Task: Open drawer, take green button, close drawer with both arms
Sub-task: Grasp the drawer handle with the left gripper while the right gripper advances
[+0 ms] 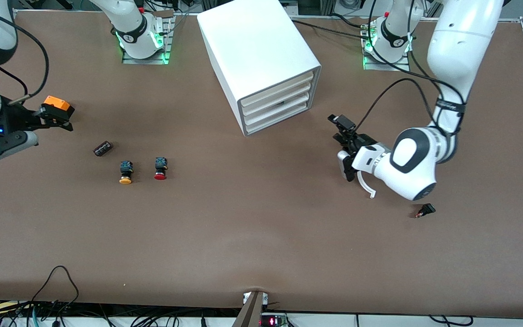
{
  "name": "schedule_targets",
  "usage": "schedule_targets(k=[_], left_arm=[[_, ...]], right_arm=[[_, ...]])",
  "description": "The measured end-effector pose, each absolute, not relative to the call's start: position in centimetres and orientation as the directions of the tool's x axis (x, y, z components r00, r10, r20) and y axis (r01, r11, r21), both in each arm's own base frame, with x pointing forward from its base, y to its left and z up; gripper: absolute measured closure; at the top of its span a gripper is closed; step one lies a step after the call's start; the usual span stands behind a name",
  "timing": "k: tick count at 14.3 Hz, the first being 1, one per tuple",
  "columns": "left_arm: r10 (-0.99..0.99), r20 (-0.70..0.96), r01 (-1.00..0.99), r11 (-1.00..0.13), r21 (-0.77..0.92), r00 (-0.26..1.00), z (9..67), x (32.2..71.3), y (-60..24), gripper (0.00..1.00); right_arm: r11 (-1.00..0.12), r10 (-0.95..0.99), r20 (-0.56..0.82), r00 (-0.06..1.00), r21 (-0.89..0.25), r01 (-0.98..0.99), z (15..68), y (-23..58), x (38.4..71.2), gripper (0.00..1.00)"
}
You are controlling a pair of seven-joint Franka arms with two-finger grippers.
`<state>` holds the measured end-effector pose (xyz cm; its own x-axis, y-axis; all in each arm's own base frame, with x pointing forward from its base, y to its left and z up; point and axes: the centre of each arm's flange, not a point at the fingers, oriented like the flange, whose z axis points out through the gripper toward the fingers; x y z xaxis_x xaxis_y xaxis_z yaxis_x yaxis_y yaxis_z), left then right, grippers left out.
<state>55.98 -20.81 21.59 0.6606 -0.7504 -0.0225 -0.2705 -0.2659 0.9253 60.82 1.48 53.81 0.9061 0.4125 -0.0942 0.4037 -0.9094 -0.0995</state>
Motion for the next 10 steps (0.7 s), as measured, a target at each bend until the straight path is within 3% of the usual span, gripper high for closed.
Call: schedule_targets(k=[5,7,9,10], left_arm=[[-0.698,0.12,-0.236,-0.072,0.969,0.706,17.1,52.3,-22.4,0.04],[-0.675,0.173,-0.254,-0.022,0.967,0.718,16.5,51.5,-24.0,0.19],[-0.655,0.228,-0.287,0.018,0.958,0.72,15.0,49.9,-25.4,0.25],[-0.647,0.24,-0.291,0.028,0.956,0.724,14.1,48.8,-25.9,0.35]], right_arm=[[-0.88,0.473,-0.085,0.877,-0.103,0.464,53.5,1.8,61.1,0.0],[-0.872,0.486,-0.082,0.87,-0.101,0.478,52.6,2.0,61.6,0.0],[-0.866,0.498,-0.074,0.864,-0.093,0.491,50.9,2.6,62.8,0.0],[-0.86,0.508,-0.064,0.859,-0.087,0.502,50.0,2.9,63.5,0.0]])
